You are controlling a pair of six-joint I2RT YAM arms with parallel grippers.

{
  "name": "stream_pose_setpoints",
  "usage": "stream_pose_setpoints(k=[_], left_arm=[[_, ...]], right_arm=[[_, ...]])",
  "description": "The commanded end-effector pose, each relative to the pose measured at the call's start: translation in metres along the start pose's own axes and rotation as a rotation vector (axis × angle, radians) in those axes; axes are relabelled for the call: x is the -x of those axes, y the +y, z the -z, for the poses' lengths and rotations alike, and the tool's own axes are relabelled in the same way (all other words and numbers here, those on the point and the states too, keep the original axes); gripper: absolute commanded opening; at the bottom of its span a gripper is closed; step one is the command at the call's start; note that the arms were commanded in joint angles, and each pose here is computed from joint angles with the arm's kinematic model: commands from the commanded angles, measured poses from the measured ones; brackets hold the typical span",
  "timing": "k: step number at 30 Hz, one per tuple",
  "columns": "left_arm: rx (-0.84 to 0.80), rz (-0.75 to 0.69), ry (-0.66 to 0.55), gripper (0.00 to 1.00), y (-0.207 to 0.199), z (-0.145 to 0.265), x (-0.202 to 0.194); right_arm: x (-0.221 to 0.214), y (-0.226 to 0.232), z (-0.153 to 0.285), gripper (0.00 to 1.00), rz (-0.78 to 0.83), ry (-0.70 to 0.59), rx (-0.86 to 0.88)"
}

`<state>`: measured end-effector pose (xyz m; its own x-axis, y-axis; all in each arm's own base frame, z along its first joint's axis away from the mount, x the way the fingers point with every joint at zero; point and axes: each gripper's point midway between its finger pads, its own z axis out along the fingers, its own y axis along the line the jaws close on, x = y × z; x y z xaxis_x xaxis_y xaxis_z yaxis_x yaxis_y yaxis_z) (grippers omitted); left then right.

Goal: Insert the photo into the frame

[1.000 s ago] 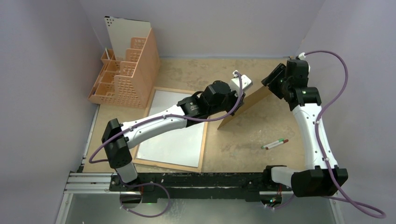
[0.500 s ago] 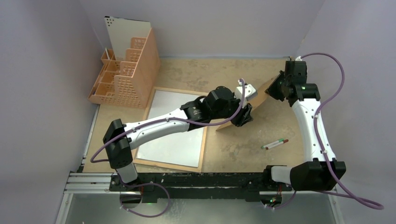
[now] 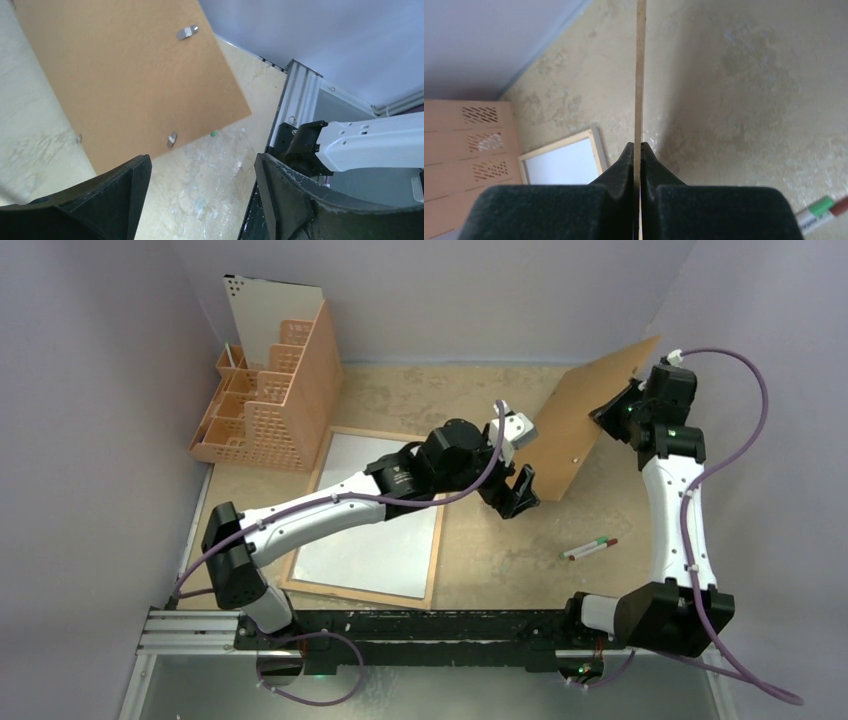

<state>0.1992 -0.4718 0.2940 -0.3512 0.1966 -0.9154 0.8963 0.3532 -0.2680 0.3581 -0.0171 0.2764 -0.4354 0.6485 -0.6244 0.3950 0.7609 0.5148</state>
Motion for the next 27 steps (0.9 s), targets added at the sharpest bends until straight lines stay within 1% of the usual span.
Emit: stream_pose_setpoints(k=[1,4,8,10,12,18,22,27], left_arm=[[0.162,0.033,-0.065,0.8,0.023,0.03,0.019],[0.359,0.117,-0.069,0.81,0.069,0.05,0.008],[0.601,0.301,-0.058,0.81,0.152,0.092,-0.022],[0.747,0.347,-0.042,0.81,0.189,0.119,-0.039],[0.865,0.362,-0.022,0.81,0.213,0.145,-0.058],[1.16,0.417,0.02,0.82,0.262,0.211,-0.115],[1.315,0.473,-0.042,0.82,0.271,0.242,-0.144],[1.428,0.499,-0.143,0.84,0.271,0.271,-0.172]], right_arm=[[0.044,0.049,0.022,0.0,0.078,-0.179,0.297],[0.045,0.067,0.029,0.0,0.126,-0.199,0.418],[0.037,0.089,0.043,0.0,0.161,-0.188,0.576],[0.029,0.101,0.056,0.0,0.162,-0.177,0.665],[0.023,0.109,0.067,0.0,0.164,-0.174,0.745],[0.005,0.117,0.08,0.0,0.191,-0.139,0.864],[-0.003,0.112,0.078,0.0,0.177,-0.129,0.874],[-0.018,0.107,0.074,0.0,0.167,-0.077,0.888]])
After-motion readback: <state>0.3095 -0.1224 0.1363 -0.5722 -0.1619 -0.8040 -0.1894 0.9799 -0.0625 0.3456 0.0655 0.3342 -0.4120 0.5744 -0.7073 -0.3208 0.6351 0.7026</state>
